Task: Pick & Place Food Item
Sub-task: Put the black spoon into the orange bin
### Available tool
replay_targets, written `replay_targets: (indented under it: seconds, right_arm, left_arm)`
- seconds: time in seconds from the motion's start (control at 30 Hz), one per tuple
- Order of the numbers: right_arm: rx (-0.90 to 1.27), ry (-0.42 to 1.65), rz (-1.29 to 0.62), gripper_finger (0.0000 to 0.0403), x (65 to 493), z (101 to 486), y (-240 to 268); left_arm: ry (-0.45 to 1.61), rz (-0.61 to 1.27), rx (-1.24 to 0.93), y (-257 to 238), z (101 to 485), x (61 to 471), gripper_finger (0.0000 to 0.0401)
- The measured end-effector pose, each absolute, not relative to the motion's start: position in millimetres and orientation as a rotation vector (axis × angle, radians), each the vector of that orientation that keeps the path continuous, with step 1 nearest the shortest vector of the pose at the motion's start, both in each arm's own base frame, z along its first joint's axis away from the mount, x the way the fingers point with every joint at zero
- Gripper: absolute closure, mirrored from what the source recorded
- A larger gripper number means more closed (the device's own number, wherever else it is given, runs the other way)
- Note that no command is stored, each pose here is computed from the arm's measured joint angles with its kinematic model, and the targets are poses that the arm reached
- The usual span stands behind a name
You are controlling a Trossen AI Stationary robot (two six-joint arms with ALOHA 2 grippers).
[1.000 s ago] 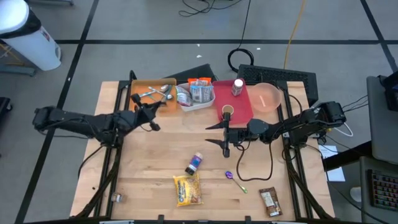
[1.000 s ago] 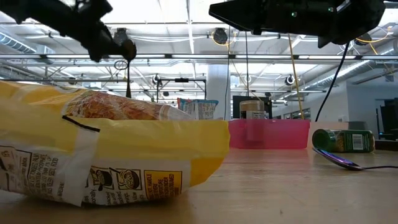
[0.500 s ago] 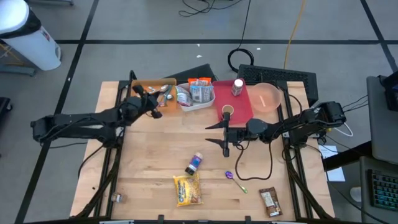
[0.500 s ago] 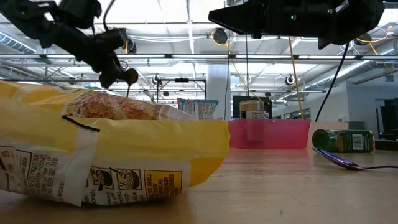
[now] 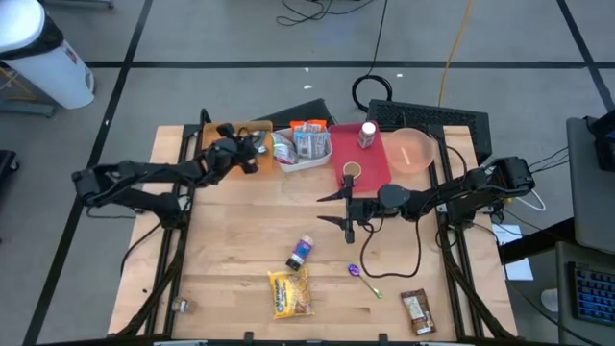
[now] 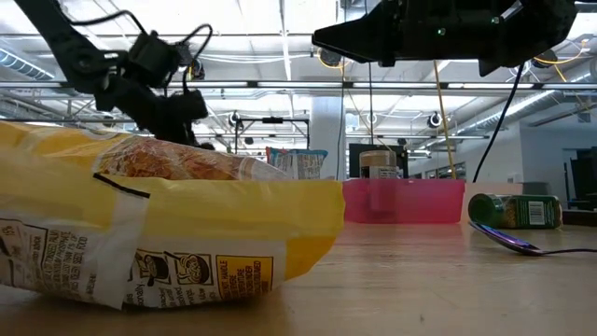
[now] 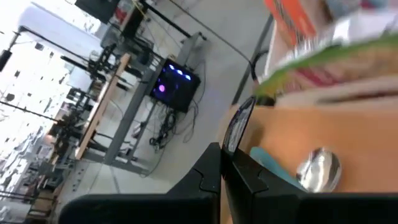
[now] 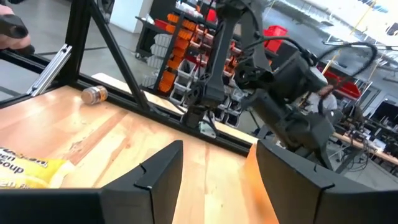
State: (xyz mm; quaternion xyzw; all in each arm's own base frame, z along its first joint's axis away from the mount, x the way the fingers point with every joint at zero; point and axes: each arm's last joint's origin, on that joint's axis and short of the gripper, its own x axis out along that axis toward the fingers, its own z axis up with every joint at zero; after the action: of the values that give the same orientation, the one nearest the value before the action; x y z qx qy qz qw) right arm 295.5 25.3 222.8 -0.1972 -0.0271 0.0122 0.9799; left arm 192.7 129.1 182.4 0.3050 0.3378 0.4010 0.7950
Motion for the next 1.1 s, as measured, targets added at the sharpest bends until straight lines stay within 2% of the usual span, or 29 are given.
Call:
replay_targets:
  seconds: [0.23, 0.37, 0.63, 0.77, 1.1]
  right_arm:
    - [-0.372, -0.046, 0.027, 0.0207, 296, 222, 25]
    - [-0.365, -0.044, 0.027, 0.0207, 296, 222, 25]
    - [-0.356, -0.019, 0.025, 0.0206, 296, 220, 25]
    - [-0.355, -0.008, 0.007, 0.0206, 296, 219, 25]
    - [-0.355, -0.009, 0.007, 0.0206, 296, 219, 25]
  left_arm:
    - [0.817, 0.817, 0.671, 138, 160, 199, 0.0396]
    - [0.813, 0.801, 0.667, 138, 157, 201, 0.0383]
    - [0.781, 0.807, 0.607, 138, 157, 201, 0.0383]
    - [0.763, 0.77, 0.579, 137, 156, 202, 0.0358]
    - [0.763, 0.724, 0.544, 135, 153, 201, 0.0259]
